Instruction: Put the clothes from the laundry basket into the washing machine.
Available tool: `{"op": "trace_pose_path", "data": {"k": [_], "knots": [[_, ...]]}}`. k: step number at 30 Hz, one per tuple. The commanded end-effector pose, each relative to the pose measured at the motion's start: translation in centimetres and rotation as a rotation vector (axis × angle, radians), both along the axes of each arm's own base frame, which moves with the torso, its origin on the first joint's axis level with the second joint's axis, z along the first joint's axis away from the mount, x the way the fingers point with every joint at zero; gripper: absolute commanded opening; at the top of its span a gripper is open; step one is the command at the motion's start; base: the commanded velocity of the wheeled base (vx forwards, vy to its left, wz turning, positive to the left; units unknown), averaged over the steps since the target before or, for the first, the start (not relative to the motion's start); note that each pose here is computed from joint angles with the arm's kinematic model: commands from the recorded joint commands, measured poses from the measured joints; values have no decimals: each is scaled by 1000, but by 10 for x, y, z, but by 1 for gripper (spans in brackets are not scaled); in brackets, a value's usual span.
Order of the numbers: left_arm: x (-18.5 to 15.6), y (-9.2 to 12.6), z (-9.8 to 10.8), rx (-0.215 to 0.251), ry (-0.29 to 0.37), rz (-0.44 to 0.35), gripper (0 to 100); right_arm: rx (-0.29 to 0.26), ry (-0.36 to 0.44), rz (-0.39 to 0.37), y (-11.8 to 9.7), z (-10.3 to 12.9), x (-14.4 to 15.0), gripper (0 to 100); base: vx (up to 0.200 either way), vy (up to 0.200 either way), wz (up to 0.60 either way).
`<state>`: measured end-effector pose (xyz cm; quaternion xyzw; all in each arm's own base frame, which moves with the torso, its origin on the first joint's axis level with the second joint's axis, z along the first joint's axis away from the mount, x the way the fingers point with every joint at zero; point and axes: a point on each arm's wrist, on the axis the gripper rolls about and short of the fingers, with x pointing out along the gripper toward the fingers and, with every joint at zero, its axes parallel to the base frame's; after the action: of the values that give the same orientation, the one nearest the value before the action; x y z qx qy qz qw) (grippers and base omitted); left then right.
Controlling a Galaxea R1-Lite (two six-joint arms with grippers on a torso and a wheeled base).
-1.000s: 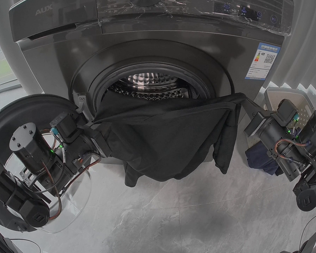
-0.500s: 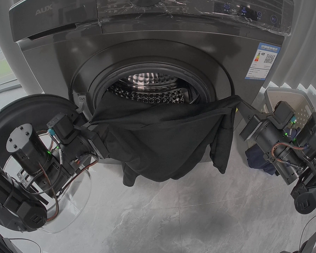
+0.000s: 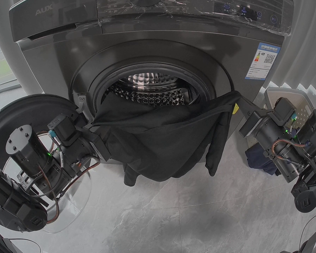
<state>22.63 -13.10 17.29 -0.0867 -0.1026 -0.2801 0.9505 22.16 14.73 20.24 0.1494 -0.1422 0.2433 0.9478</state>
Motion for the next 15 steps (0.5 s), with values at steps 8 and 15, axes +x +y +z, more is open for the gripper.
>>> {"op": "trace_pose_path", "data": {"k": [8, 15], "knots": [[3, 0, 2, -8, -6, 5, 0, -15, -17, -51, -17, 3, 1, 0, 0, 0, 0], [3, -1, 0, -1, -3, 2, 0, -15, -27, -61, -22, 6, 1, 0, 0, 0, 0]]}}
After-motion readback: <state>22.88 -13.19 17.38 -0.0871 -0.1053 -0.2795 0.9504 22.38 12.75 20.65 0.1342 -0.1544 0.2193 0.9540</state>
